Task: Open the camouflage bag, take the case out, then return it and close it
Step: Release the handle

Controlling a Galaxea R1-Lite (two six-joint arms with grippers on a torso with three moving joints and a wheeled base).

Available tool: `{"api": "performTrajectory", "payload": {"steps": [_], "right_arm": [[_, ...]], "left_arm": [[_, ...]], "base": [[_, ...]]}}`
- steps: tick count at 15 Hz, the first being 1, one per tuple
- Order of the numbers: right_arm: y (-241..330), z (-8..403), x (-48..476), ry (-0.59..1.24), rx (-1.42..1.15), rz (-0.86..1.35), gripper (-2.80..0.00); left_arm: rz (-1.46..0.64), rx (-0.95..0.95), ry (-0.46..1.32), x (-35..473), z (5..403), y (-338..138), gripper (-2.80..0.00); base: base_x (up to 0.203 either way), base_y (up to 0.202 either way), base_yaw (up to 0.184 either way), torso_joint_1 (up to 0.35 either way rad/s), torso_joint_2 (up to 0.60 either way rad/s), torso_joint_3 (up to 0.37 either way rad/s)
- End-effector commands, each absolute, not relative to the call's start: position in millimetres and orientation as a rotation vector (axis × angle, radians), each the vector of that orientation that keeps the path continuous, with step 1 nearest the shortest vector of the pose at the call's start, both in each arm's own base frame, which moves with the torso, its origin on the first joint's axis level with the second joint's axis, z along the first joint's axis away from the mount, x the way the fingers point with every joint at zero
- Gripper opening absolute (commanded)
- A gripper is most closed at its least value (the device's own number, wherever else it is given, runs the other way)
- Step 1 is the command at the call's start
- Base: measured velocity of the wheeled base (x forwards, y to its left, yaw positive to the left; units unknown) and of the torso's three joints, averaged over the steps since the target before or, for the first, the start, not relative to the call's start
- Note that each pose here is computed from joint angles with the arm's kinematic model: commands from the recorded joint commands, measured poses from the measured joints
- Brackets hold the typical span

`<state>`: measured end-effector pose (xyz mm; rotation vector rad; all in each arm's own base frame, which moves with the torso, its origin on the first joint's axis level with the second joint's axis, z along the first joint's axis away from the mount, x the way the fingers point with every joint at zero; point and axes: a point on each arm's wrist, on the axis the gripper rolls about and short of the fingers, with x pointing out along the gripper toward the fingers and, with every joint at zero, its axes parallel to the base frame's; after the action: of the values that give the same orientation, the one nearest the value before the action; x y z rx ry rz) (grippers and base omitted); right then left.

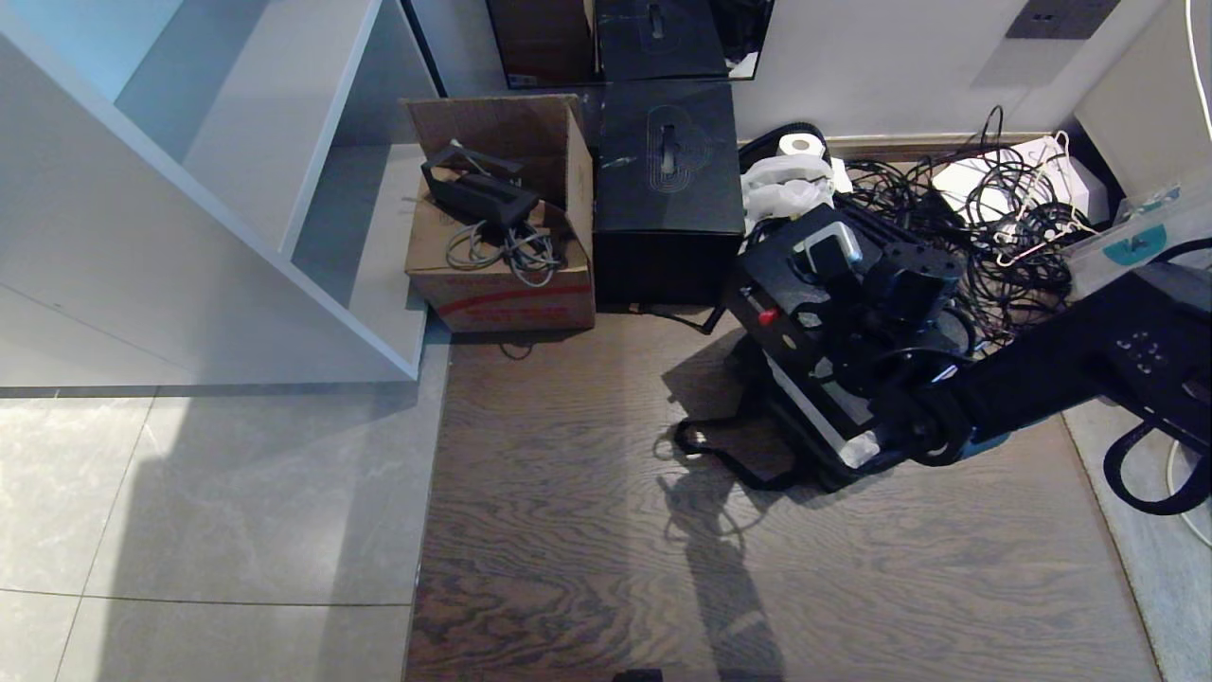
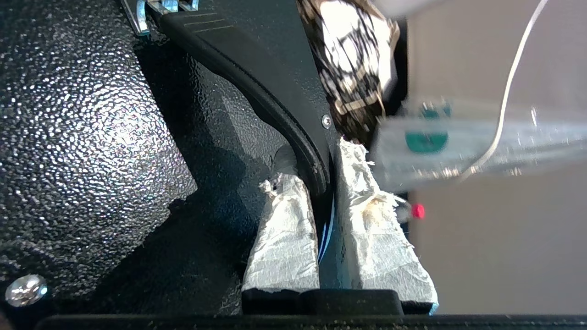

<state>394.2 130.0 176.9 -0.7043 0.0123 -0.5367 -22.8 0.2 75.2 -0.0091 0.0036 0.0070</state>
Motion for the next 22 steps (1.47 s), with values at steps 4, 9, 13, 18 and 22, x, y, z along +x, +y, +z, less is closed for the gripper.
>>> {"api": "performTrajectory", "payload": {"steps": [4, 9, 13, 18, 22], "right_arm": [[188.2, 178.4, 372.9, -0.047, -0.701, -0.404, -2.80], [239.1, 151.4, 372.3, -0.054, -0.715, -0.296, -2.80], [270.8, 122.6, 373.5, -0.048, -0.713, -0.237, -2.80], [287.2, 85.6, 380.2, -0.018, -0.733, -0.210, -2.80], [280.2, 60.5, 390.1, 0.024, -0.738, -0.217, -2.80]], "left_arm": [[0.008, -0.009, 0.001, -22.9, 75.1, 0.2, -2.80], [0.008, -0.009, 0.001, -22.9, 75.1, 0.2, -2.80], [0.008, -0.009, 0.001, -22.9, 75.1, 0.2, -2.80], [0.008, -0.009, 0.002, -22.9, 75.1, 0.2, -2.80], [0.008, -0.009, 0.001, -22.9, 75.1, 0.2, -2.80]], "base": [[0.000, 0.000, 0.000, 0.000, 0.00, 0.000], [0.000, 0.000, 0.000, 0.000, 0.00, 0.000], [0.000, 0.000, 0.000, 0.000, 0.00, 0.000], [0.000, 0.000, 0.000, 0.000, 0.00, 0.000], [0.000, 0.000, 0.000, 0.000, 0.00, 0.000]]}}
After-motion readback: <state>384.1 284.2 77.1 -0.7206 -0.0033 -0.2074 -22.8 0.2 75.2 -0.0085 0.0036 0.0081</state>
